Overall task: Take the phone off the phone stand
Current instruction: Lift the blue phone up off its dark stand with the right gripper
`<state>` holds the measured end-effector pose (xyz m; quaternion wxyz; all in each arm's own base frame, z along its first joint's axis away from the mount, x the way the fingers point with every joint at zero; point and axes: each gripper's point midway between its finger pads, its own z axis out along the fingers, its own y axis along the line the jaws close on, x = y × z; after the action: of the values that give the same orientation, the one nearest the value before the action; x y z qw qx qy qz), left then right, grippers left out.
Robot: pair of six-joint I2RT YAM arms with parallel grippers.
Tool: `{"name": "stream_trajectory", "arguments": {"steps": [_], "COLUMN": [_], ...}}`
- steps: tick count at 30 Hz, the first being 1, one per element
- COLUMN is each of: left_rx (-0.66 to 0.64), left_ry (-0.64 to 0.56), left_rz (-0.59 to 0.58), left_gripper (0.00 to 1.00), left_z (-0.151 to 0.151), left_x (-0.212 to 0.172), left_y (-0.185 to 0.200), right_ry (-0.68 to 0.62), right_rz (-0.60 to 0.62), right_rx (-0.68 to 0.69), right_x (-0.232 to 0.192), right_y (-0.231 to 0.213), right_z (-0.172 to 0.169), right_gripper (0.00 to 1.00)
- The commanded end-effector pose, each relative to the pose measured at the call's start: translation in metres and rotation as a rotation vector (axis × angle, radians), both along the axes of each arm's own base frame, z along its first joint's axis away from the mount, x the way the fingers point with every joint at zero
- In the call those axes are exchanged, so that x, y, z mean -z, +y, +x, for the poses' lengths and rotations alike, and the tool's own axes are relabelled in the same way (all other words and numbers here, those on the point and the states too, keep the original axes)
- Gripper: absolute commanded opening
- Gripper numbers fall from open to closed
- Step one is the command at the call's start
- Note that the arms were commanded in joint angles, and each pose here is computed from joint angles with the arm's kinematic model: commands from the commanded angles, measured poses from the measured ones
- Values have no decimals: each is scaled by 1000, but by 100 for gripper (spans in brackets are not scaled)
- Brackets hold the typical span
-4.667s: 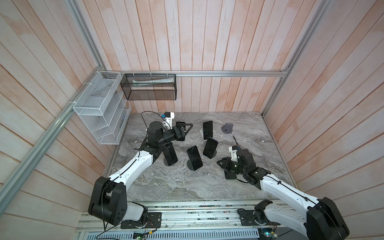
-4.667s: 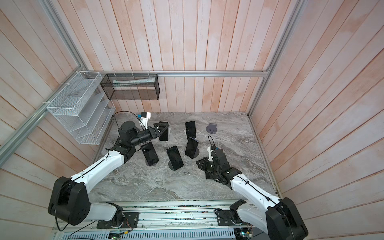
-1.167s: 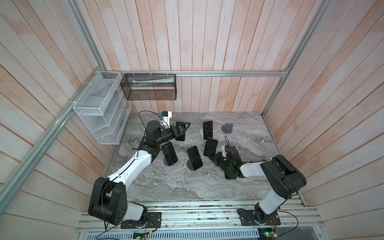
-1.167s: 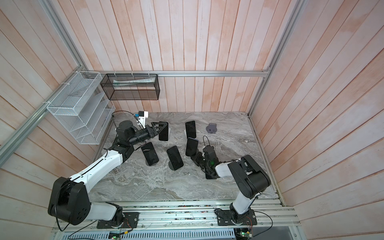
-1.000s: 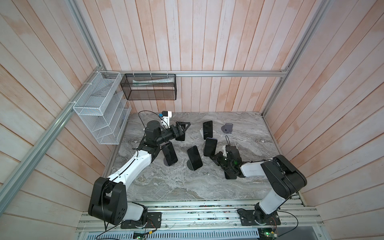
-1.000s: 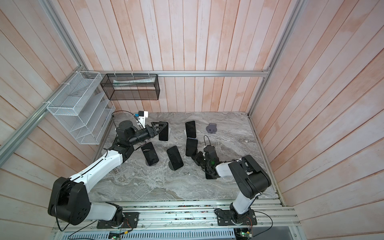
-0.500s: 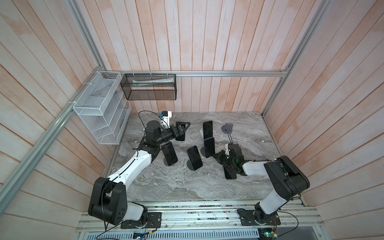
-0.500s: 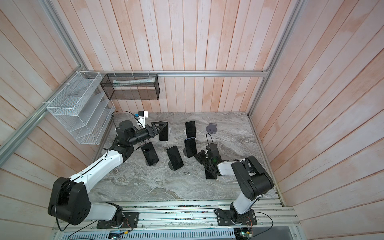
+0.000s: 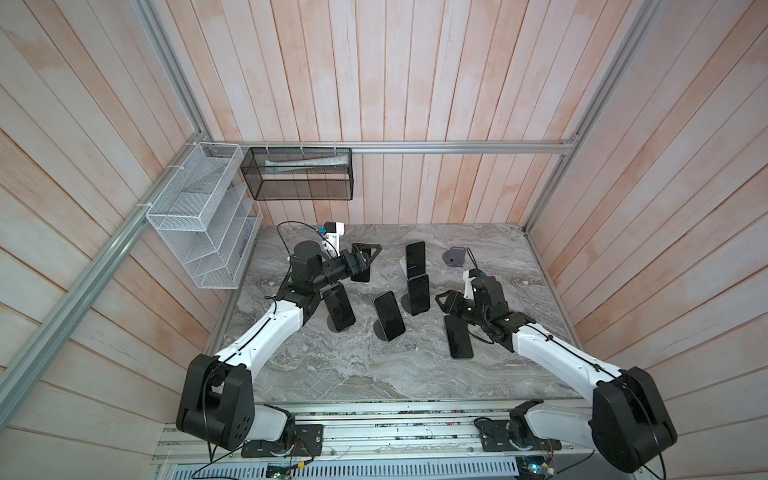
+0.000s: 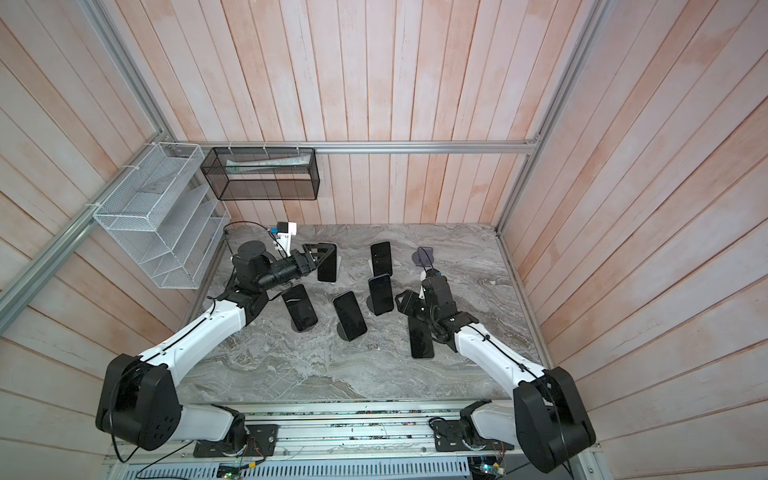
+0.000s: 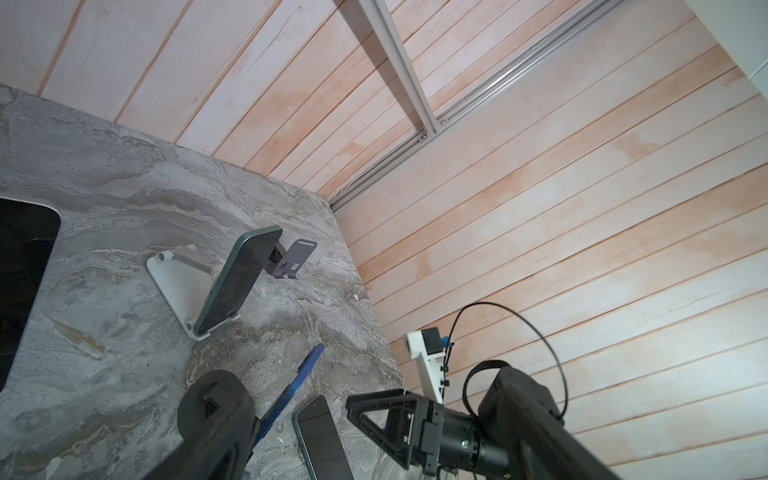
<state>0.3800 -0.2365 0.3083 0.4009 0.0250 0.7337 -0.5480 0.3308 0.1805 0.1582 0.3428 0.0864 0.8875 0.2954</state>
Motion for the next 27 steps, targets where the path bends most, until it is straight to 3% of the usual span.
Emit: {"name": "stream_trajectory", "arguments": {"steps": [1, 3, 6, 10, 15, 20, 27], "left_rx": [46, 67, 75, -10, -63, -78, -57], "left_ry": [-43, -29, -10, 23, 31, 30, 23], "left_rz": [30, 42, 90, 171, 151, 112, 75], "left_gripper": [93, 93, 93, 94, 95, 95, 95], "left_z": [-8, -12, -12, 0, 9, 14, 13], "left_x": [-8, -2, 8, 20, 18, 12, 7], "left_y": [-18, -28, -38, -27, -10, 3, 3], "right_ry": [-71, -126, -176, -186, -163, -162, -134], "right_rz": [-207, -247, -272, -280, -341, -468, -536], "right_rx": [-107, -124, -204, -267, -307, -393, -408], "right_x": [-24, -40, -51, -64, -54, -38, -13], "right_y": [-11, -10, 3, 21, 32, 56, 72], "right_z": [-1, 9, 20, 36, 53, 51, 54], "right_gripper": [80, 90, 90, 91, 91, 93, 98]}}
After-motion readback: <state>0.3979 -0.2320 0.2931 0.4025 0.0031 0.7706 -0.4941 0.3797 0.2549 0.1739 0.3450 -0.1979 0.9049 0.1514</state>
